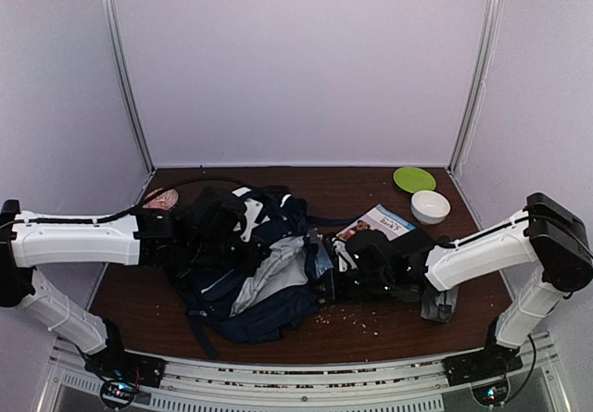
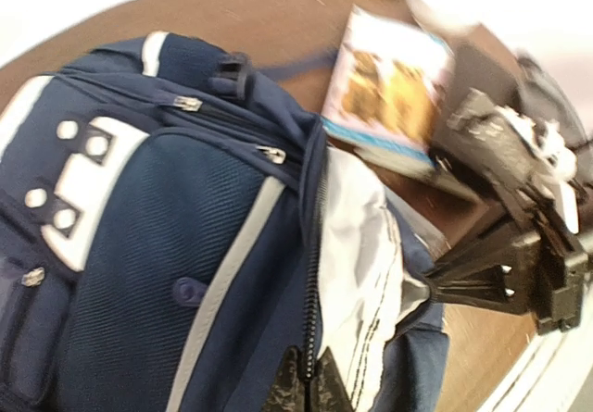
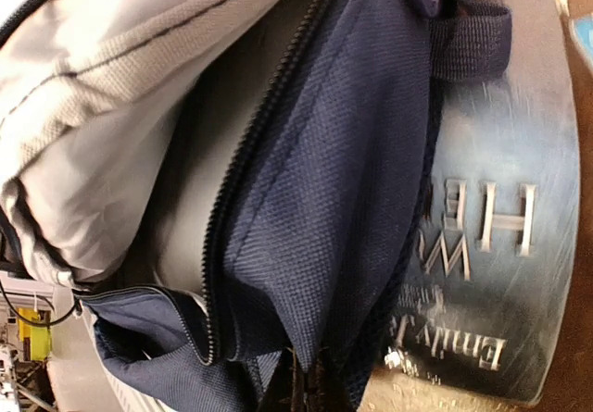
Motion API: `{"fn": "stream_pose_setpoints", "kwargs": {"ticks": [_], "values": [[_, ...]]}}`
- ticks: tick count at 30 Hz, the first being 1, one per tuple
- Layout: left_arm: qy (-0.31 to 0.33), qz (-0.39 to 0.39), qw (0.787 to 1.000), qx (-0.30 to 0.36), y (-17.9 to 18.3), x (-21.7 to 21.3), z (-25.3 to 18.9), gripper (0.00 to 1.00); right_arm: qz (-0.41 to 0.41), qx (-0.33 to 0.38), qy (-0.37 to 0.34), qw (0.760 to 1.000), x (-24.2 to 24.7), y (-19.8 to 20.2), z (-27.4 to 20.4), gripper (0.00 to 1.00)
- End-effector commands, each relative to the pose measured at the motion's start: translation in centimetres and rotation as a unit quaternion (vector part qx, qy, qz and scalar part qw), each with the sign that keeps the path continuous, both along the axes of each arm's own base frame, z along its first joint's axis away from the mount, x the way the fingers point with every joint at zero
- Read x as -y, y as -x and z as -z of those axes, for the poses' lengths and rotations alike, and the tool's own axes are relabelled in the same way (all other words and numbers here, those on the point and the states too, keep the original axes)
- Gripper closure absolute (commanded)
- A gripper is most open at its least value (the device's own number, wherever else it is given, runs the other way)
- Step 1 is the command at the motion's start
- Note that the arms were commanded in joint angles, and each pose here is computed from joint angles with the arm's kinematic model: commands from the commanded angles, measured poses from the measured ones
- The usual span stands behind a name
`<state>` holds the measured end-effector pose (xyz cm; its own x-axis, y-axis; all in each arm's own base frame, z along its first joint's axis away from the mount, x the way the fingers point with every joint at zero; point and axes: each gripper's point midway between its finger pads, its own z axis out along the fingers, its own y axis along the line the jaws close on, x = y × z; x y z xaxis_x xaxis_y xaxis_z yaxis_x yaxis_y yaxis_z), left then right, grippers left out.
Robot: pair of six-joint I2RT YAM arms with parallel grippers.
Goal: Pack the student bag
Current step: Unzip the student bag at the center of the board.
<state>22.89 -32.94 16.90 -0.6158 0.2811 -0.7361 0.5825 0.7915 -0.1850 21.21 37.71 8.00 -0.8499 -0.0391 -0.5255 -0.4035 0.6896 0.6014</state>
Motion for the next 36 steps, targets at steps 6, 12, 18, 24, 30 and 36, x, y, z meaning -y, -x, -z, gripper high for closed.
{"fn": "stream_pose_setpoints", "kwargs": {"ticks": [6,12,18,24,30,36], "values": [[0.026,-0.155,0.984,0.081,-2.3,-8.5,-8.7,1.00,0.055,0.061,0.047,0.995,2.1,-8.5,-5.2,1.00],[0.049,-0.144,0.981,0.120,-1.7,-9.6,-15.2,1.00,0.064,0.047,0.061,0.995,1.6,-11.5,-4.9,1.00],[0.055,-0.110,0.987,0.106,-1.7,-7.5,-17.8,1.00,0.075,0.010,0.083,0.994,1.1,-12.3,-1.3,1.00],[0.030,-0.117,0.985,0.122,-2.4,-7.8,-19.3,1.00,0.083,0.002,0.096,0.992,1.7,-12.9,-0.2,1.00],[0.008,-0.114,0.988,0.103,-3.1,-6.4,-16.3,1.00,0.075,0.034,0.057,0.995,2.3,-11.9,-4.8,0.57],[-0.009,-0.134,0.986,0.100,-4.0,-6.3,-13.4,1.00,0.107,0.070,0.069,0.989,6.3,-10.2,-9.6,0.45]]}}
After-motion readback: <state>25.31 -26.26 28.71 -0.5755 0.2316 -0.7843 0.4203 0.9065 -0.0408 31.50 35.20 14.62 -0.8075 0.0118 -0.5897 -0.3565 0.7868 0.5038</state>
